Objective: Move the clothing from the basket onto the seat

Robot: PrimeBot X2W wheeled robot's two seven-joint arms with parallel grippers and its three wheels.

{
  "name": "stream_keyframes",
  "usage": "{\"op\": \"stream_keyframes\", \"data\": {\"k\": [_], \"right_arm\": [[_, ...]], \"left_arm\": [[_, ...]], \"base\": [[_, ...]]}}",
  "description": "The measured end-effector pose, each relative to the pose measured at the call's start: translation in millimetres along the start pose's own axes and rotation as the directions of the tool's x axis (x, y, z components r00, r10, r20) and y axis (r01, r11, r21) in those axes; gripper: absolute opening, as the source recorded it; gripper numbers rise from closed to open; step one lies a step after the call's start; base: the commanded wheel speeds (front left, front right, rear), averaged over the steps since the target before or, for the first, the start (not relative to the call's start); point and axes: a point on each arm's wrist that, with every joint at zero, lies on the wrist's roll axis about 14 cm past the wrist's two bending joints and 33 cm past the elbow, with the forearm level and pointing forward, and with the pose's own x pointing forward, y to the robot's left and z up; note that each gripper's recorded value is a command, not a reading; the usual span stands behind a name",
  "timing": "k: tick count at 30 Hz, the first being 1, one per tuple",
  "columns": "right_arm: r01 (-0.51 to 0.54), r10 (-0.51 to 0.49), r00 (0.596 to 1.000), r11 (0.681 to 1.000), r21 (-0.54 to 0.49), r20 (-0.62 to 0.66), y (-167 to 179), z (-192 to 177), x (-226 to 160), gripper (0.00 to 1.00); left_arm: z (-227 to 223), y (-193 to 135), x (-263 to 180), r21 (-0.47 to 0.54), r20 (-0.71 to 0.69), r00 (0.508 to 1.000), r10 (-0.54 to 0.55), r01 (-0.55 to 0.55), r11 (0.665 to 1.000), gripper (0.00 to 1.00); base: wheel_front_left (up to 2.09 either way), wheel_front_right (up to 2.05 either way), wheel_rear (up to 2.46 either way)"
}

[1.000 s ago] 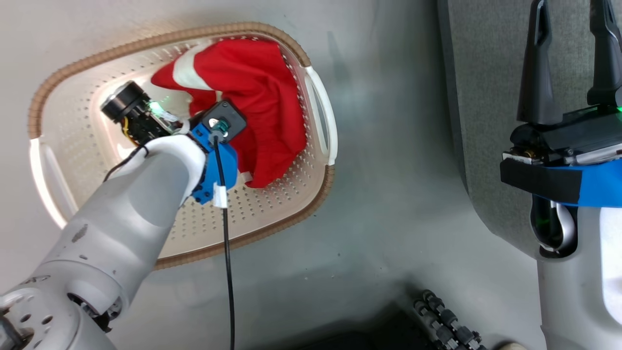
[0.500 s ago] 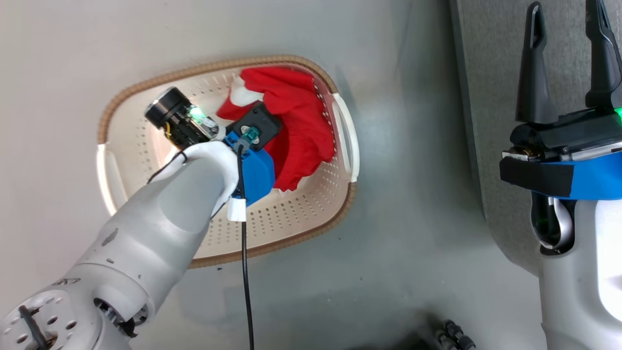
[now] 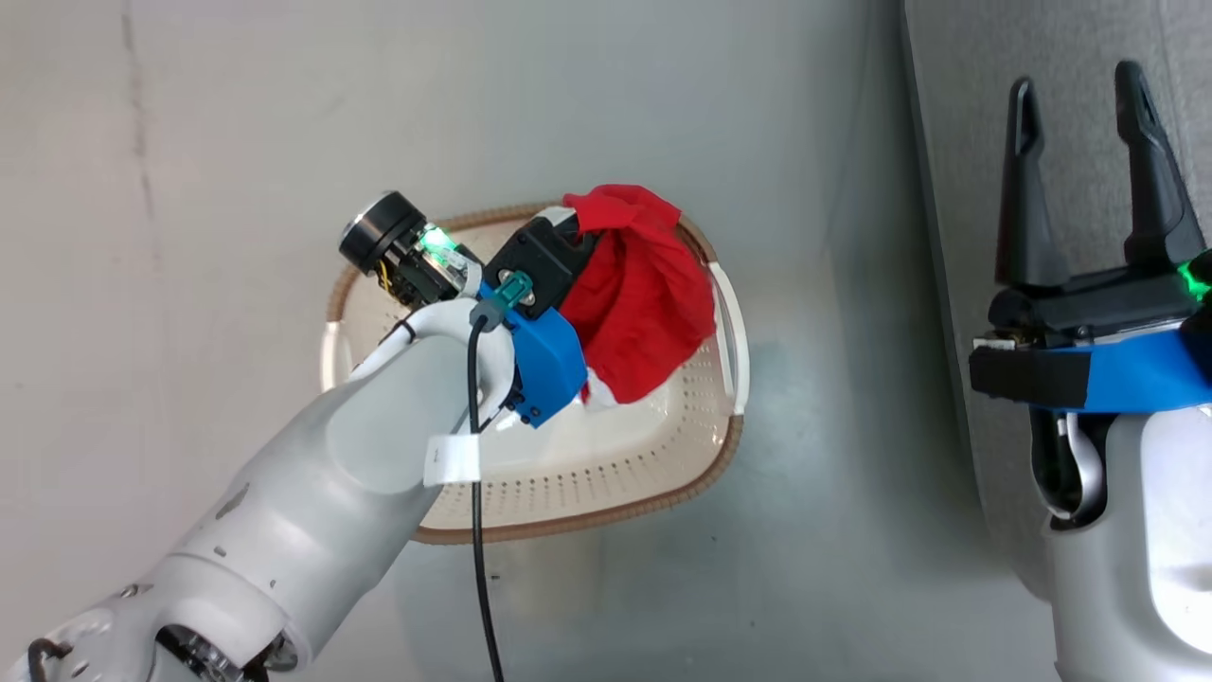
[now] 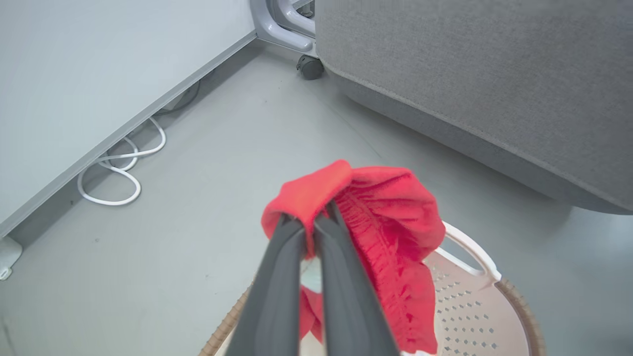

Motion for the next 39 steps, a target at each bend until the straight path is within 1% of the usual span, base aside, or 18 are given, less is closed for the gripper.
{"op": "stream_keyframes", "data": {"k": [6, 14, 15, 16, 22, 31, 39], "right_arm": [[-0.005, 0.005, 1.0, 1.0, 0.011, 0.026, 4.7, 20.0, -7.8, 1.0], [-0.012, 0.011, 0.998, 1.0, 0.019, 0.06, 9.1, 47.6, -23.5, 1.0], [-0.012, 0.011, 0.998, 1.0, 0.019, 0.06, 9.1, 47.6, -23.5, 1.0], [-0.012, 0.011, 0.998, 1.0, 0.02, 0.068, 9.5, 54.1, -28.1, 1.0], [-0.015, 0.012, 0.996, 0.999, 0.028, 0.093, 11.6, 71.9, -41.0, 1.0], [-0.012, 0.006, 0.993, 0.999, 0.047, 0.115, 11.7, 90.8, -64.8, 1.0], [-0.001, -0.007, 0.991, 0.998, 0.055, 0.136, 8.6, 106.0, -89.8, 1.0]], "left_arm": [[42.4, 3.4, -21.1, 0.037, 0.102, 0.994, 0.043, -0.047, 0.998, 0.0], [89.1, -2.2, -50.9, 0.096, 0.209, 0.975, 0.074, -0.096, 0.991, 0.0], [89.1, -2.2, -50.9, 0.096, 0.209, 0.975, 0.074, -0.096, 0.991, 0.0], [101.7, -3.0, -58.6, 0.106, 0.239, 0.967, 0.084, -0.112, 0.988, 0.0], [142.4, -1.0, -83.5, 0.117, 0.34, 0.932, 0.123, -0.172, 0.978, 0.0], [190.4, -2.2, -122.0, 0.127, 0.462, 0.871, 0.168, -0.253, 0.959, 0.0], [224.8, -16.7, -152.7, 0.148, 0.546, 0.82, 0.172, -0.296, 0.944, 0.0]], "base": [[0.0, 0.0, 0.0], [0.0, 0.0, 0.0], [0.0, 0.0, 0.0], [0.0, 0.0, 0.0], [0.0, 0.0, 0.0], [0.0, 0.0, 0.0], [0.0, 0.0, 0.0]]}}
